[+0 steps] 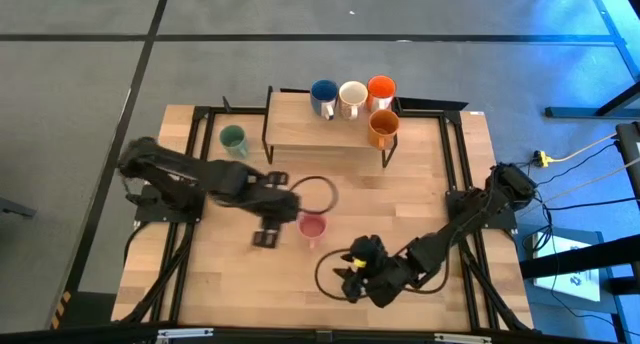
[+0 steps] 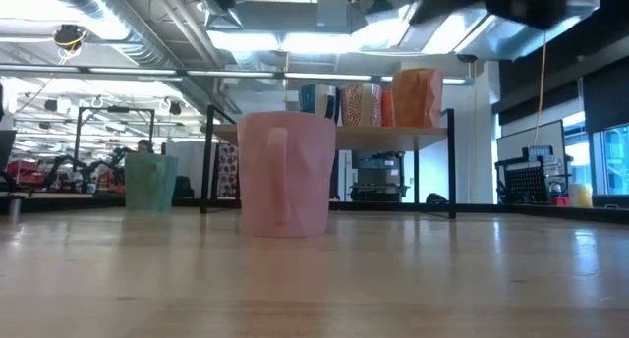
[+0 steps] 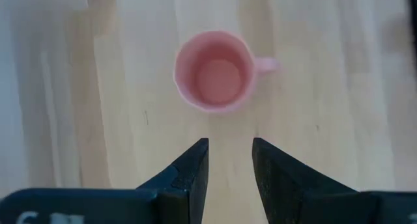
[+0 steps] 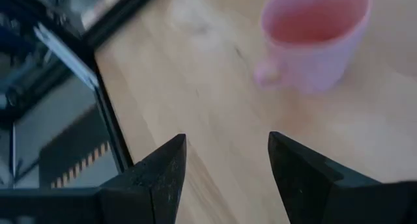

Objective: Place coffee mugs
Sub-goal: Put the pink mug on the shelf

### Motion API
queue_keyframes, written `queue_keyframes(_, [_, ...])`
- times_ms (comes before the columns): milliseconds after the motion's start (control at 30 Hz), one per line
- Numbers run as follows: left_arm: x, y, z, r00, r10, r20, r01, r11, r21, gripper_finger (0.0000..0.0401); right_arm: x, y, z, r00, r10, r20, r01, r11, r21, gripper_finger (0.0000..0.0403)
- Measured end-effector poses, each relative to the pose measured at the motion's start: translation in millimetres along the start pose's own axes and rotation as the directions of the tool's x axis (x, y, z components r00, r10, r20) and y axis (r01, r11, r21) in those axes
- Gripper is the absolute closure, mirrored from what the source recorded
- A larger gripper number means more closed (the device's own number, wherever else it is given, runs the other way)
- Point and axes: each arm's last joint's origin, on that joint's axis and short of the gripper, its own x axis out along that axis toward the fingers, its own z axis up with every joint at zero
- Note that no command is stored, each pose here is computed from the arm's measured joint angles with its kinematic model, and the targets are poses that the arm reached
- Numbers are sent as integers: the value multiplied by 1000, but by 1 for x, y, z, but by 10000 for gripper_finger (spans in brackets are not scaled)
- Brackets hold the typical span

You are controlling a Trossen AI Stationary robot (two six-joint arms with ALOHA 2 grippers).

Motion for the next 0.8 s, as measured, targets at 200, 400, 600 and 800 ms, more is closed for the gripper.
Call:
queue_keyframes(200, [-45,-12,-58,990,-59,124,56,998,29,287,17,25,34,998,4,59,-5,1000,26,198])
queue_keyframes(400, [-66,-3,-115,975,-80,208,101,990,-94,287,50,38,65,982,-188,-8,188,975,116,198])
queue_keyframes(600, [-78,5,-149,956,-104,274,153,975,-162,287,79,42,74,937,-321,-135,346,905,246,198])
queue_keyframes(800, [-86,9,-156,944,-111,311,170,971,-168,287,106,38,63,917,-353,-186,397,857,328,216])
